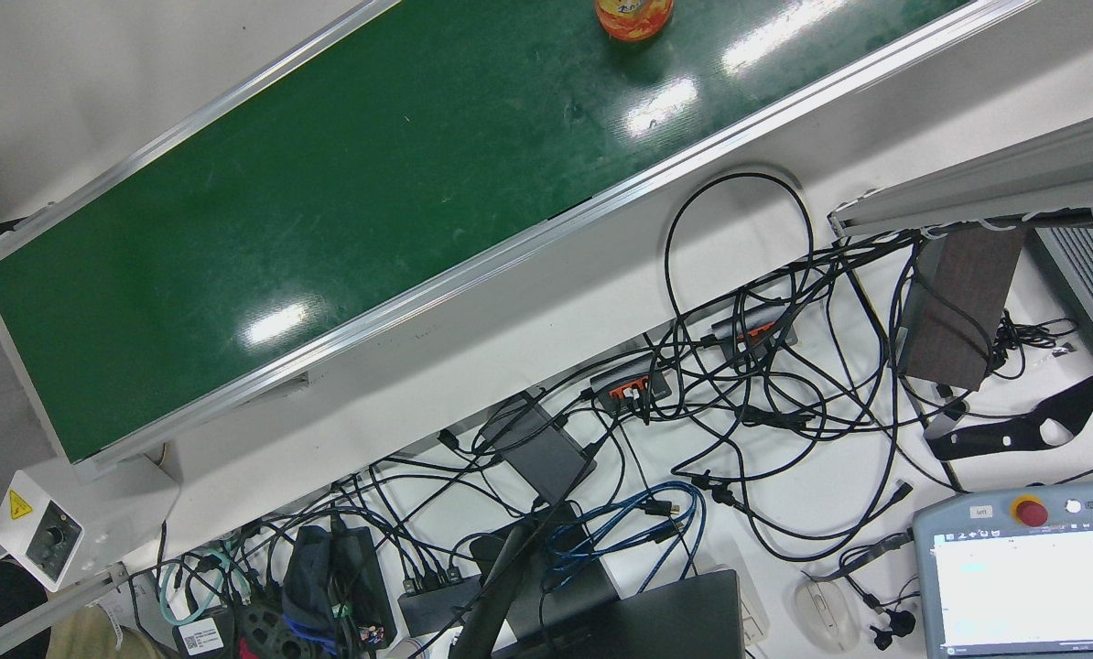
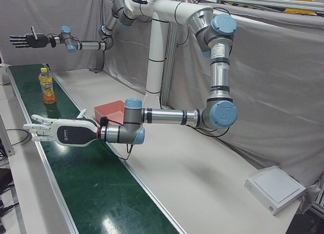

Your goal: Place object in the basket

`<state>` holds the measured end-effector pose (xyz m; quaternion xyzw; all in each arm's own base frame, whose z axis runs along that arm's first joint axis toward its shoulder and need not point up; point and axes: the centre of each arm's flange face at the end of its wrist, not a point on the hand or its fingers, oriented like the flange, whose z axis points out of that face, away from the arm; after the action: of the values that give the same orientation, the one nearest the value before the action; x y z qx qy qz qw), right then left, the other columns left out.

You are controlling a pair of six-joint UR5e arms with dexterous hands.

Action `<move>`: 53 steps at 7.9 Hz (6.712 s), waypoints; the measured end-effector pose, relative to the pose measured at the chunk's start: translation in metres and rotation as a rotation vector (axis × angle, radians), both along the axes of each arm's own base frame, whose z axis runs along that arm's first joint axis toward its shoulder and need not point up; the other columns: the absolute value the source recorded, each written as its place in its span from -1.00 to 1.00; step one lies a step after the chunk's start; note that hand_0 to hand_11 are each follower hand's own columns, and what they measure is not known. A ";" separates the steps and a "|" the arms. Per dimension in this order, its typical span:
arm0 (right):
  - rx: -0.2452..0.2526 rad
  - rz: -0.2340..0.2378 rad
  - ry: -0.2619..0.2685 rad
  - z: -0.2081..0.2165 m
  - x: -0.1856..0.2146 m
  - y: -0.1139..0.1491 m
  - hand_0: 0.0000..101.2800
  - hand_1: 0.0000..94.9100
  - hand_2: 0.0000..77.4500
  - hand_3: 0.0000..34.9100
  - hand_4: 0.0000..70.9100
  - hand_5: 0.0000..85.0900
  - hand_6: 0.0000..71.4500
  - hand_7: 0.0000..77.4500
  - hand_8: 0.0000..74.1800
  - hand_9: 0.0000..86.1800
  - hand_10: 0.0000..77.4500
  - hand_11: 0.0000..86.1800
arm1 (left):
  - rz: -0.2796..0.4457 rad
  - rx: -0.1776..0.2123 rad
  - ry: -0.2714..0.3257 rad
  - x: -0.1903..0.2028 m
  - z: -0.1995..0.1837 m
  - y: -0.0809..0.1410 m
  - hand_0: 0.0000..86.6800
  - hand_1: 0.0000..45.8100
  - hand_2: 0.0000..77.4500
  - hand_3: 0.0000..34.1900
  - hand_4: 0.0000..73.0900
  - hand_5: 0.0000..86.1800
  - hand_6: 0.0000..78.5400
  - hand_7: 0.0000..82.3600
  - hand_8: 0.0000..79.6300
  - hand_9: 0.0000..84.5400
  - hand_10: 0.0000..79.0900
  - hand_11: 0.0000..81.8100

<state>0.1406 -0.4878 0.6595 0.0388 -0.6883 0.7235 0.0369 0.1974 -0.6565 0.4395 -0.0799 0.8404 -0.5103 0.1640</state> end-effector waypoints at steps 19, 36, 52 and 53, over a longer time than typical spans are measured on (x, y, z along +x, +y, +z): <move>0.000 0.000 0.000 0.000 0.000 0.000 -0.99 -1.00 -0.99 -1.00 -1.00 -1.00 -1.00 -0.99 -1.00 -1.00 -1.00 -1.00 | 0.003 0.001 0.001 0.001 0.000 0.000 0.47 -0.81 -0.99 -0.89 -0.63 -0.67 -0.99 -0.96 -0.81 -0.75 -0.97 -0.91; 0.001 0.001 0.000 0.000 0.001 0.000 -1.00 -1.00 -0.99 -1.00 -1.00 -1.00 -1.00 -0.99 -1.00 -1.00 -1.00 -1.00 | 0.002 0.000 -0.001 0.001 0.001 0.000 0.47 -0.81 -0.99 -0.84 -0.64 -0.66 -0.99 -0.96 -0.81 -0.77 -0.97 -0.91; -0.001 0.000 0.000 0.000 0.000 0.000 -0.99 -1.00 -0.99 -0.99 -1.00 -1.00 -1.00 -0.99 -1.00 -1.00 -1.00 -1.00 | 0.008 0.007 0.001 0.006 -0.004 0.000 0.47 -0.83 -0.99 -0.93 -0.64 -0.63 -0.99 -0.96 -0.81 -0.77 -0.97 -0.91; -0.001 0.000 0.000 0.000 0.000 0.000 -1.00 -1.00 -0.99 -0.99 -1.00 -1.00 -1.00 -0.99 -1.00 -1.00 -1.00 -1.00 | 0.007 0.007 0.001 0.005 -0.004 0.000 0.47 -0.83 -0.99 -0.84 -0.64 -0.63 -0.99 -0.96 -0.81 -0.75 -0.97 -0.91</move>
<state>0.1408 -0.4877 0.6598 0.0389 -0.6880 0.7237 0.0367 0.2025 -0.6568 0.4355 -0.0826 0.8420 -0.5068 0.1654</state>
